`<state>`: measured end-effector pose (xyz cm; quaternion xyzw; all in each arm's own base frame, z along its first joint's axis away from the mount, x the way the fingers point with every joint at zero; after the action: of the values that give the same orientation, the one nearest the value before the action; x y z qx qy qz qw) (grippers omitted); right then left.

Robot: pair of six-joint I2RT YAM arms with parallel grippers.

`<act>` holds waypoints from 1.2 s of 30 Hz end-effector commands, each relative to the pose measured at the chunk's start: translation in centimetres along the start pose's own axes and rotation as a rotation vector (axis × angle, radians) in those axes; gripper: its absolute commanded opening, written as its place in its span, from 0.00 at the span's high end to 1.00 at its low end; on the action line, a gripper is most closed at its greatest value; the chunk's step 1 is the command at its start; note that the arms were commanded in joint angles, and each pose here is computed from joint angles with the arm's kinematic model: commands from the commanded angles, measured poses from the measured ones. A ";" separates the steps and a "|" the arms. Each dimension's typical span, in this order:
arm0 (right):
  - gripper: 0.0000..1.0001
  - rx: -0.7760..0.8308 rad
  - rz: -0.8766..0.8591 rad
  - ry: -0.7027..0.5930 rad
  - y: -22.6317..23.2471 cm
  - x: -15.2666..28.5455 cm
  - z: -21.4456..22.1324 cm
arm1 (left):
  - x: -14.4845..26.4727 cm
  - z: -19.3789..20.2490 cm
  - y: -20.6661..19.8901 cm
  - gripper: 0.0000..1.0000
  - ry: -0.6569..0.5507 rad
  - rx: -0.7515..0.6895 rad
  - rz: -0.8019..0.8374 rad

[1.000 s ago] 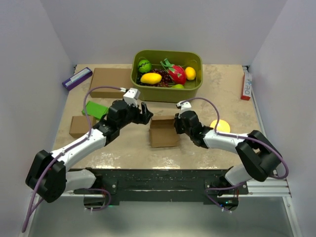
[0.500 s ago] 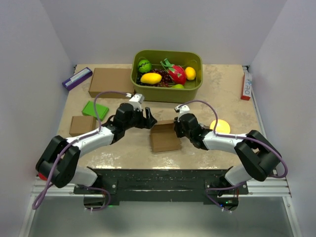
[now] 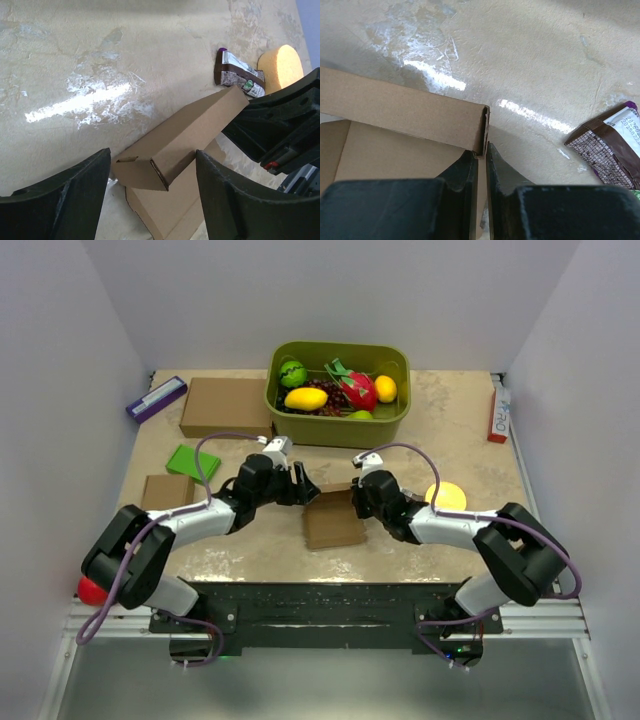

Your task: Fold the paper box

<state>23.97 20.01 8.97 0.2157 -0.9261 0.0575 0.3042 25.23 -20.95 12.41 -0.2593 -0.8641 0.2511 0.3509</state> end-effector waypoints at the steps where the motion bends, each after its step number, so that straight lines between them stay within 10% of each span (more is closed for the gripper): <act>1: 1.00 0.000 0.030 -0.004 0.0 -0.3 -0.2 | -0.3 0.1 -0.3 0.34 -0.011 0.006 0.036; 11: 0.84 -0.118 0.070 -0.090 -0.1 -0.7 0.1 | -0.6 0.6 0.2 0.56 -0.001 -0.003 0.037; 36: 0.50 -0.123 0.133 -0.254 -1.8 -0.1 -1.2 | -1.0 0.0 -0.1 0.61 0.047 -0.059 0.028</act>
<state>24.35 18.81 8.17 0.1469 -0.9590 0.0026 0.2425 25.44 -21.40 11.80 -0.2767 -0.8582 0.2440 0.3570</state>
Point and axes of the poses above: each gripper's point midway between its finger pads, its own x axis back along the fingers, its own y axis along the line the jaws close on, z = x × y, the point moved 8 cm from there along x, back along the fingers, and after that the axes turned 6 degrees about x, right-handed, at the moved point
